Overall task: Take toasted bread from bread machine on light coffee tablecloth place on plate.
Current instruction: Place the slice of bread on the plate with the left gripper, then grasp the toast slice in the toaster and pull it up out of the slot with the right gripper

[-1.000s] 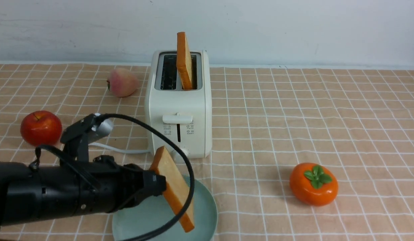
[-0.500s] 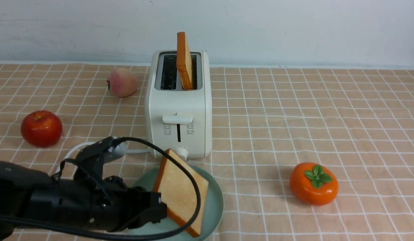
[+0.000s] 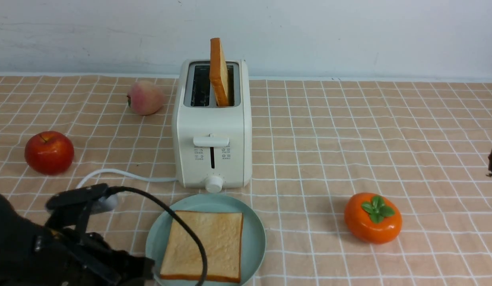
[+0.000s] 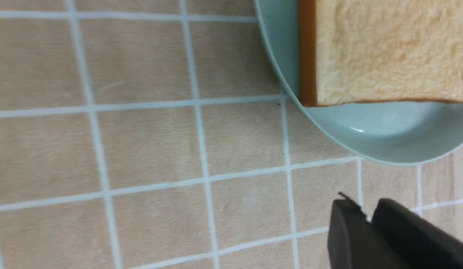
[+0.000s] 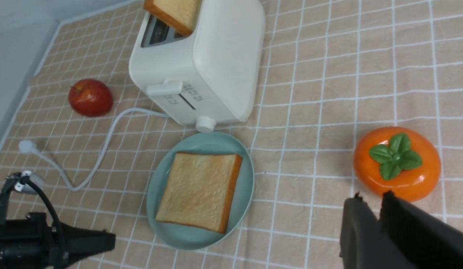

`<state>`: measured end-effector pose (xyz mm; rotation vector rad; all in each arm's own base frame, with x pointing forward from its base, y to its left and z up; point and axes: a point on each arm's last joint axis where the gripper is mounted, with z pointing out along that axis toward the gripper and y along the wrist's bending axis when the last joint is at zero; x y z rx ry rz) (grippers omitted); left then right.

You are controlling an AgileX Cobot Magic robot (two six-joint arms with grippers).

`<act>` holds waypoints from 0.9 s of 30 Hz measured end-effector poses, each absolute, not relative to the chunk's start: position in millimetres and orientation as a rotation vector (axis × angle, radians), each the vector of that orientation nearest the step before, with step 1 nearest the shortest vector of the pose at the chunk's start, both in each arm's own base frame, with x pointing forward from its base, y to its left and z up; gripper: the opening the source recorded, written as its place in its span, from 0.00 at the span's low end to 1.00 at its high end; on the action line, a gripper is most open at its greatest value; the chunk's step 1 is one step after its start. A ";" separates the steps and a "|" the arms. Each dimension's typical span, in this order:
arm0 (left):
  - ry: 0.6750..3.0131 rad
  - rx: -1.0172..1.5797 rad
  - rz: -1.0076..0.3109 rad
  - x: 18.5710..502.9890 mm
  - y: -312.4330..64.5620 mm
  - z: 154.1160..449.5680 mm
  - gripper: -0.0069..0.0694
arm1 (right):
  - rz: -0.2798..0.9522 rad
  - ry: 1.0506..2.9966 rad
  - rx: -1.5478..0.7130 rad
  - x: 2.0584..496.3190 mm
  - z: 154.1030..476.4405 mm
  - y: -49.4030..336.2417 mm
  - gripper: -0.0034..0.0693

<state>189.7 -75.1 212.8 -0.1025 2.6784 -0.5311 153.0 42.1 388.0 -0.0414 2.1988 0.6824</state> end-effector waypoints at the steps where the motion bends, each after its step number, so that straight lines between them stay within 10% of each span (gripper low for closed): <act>1: 2.650 -0.108 -0.512 186.0 -72.2 219.6 0.11 | 0.688 2.226 -0.053 160.1 390.5 42.5 0.17; 16: 2.109 -0.140 -0.466 84.0 -27.3 308.6 0.07 | 0.583 2.398 -0.377 279.5 382.5 147.5 0.23; 27: 2.079 -0.136 -0.413 49.9 -13.7 308.7 0.07 | 0.424 2.241 -0.597 370.1 376.2 253.5 0.78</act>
